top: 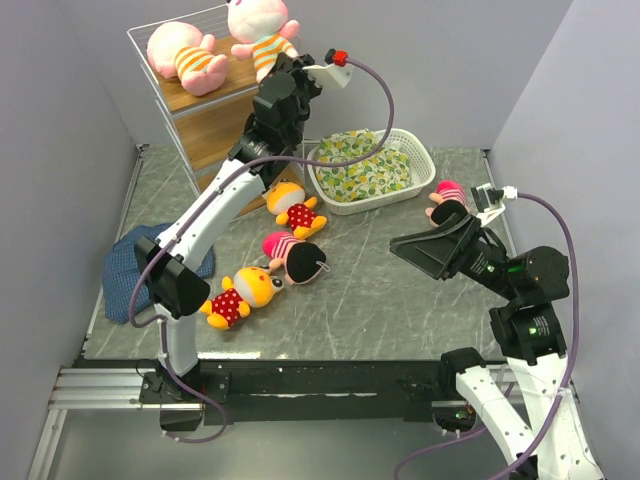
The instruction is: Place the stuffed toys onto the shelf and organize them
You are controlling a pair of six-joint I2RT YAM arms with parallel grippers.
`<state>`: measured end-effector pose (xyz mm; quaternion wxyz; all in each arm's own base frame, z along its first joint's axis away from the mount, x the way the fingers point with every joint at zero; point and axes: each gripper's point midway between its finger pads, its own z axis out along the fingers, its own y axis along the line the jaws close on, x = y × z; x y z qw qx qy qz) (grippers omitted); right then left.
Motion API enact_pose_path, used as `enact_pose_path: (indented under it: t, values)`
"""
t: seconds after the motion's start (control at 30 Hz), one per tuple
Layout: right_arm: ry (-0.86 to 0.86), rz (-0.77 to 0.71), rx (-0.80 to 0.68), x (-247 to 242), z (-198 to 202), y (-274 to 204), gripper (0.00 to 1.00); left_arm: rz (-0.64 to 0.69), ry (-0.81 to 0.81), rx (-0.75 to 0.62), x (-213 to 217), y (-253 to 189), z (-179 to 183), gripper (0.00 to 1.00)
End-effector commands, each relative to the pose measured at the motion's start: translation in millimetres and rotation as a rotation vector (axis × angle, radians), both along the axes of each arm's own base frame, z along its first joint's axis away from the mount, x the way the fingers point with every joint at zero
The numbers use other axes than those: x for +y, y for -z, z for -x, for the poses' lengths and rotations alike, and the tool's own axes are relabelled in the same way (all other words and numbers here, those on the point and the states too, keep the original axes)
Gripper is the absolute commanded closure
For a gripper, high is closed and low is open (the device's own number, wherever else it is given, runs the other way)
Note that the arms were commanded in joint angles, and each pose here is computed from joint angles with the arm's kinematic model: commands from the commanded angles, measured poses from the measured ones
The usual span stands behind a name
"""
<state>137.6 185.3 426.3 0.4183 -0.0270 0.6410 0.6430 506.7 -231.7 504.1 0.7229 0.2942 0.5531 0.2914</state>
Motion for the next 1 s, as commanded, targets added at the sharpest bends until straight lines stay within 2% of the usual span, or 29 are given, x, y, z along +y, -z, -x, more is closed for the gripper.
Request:
enact_pose_path:
  t: [0.0, 0.27, 0.6, 0.8, 0.97]
  values:
    - [-0.007, 0.004, -0.076, -1, 6, -20, 0.0, 0.054, -0.034, -0.059, 22, -26, 4, 0.87]
    - [0.009, 0.018, -0.108, -3, 13, -28, 0.0, 0.07, -0.052, -0.06, 31, -24, -3, 0.76]
    - [0.014, 0.02, -0.092, -4, 13, -23, 0.0, 0.058, -0.052, -0.054, 31, -19, -6, 0.5]
    - [0.024, 0.045, -0.085, -6, 17, -21, 0.0, 0.057, -0.04, -0.08, 26, -24, -13, 0.46]
    - [0.045, 0.04, -0.101, -8, 17, -25, 0.0, 0.043, -0.058, -0.093, 27, -19, -21, 0.46]
